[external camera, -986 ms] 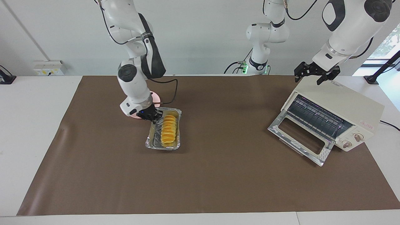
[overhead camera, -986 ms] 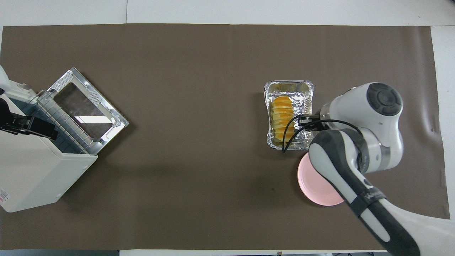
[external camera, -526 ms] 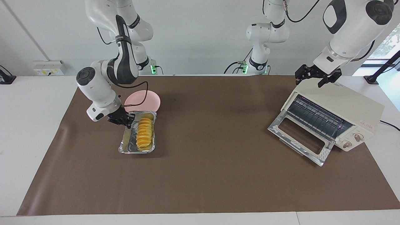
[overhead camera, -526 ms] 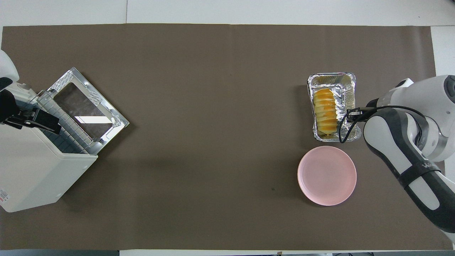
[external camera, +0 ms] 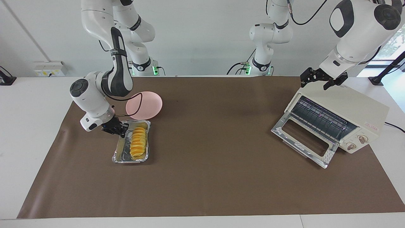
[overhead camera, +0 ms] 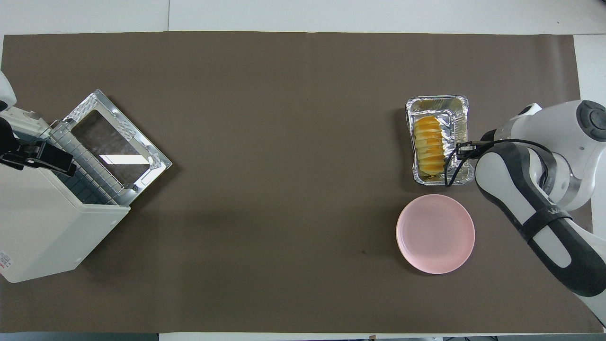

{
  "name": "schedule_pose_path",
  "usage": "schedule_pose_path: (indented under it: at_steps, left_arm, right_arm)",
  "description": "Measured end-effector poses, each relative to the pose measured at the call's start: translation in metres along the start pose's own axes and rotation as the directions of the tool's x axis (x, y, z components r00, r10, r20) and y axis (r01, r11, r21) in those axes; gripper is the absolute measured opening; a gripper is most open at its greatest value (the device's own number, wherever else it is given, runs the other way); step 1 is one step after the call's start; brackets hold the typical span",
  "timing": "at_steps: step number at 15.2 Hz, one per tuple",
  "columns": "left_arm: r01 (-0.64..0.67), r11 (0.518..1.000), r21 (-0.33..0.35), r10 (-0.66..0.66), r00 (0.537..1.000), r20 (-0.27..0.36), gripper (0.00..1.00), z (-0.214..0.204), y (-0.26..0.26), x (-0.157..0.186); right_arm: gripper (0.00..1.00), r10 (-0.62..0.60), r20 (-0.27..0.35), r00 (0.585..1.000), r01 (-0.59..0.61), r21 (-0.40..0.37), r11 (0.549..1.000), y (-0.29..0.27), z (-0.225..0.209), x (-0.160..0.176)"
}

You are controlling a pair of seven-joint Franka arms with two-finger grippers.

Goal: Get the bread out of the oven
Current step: 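Lower the right gripper into the foil tray and grasp the bread rolls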

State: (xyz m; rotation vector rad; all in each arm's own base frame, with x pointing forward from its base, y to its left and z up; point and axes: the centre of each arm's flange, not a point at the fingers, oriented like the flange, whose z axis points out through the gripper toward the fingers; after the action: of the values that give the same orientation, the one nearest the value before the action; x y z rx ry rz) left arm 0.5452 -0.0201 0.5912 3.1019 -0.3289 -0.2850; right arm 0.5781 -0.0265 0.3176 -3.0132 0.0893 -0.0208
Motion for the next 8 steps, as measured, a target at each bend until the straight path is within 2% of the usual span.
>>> schedule_pose_path:
  at_steps: [4,8]
  left_arm:
    - [0.000,1.000,0.001,0.000,1.000,-0.009,1.00,-0.005,0.000,-0.003]
    - [0.000,1.000,0.001,0.000,1.000,-0.020,1.00,-0.010,0.000,-0.007]
  right_arm:
    - [0.46,-0.017,0.006,1.000,0.017,0.011,1.000,-0.008,-0.033,0.017]
    - [0.88,-0.039,-0.021,0.999,0.039,0.016,0.999,-0.021,-0.073,0.035]
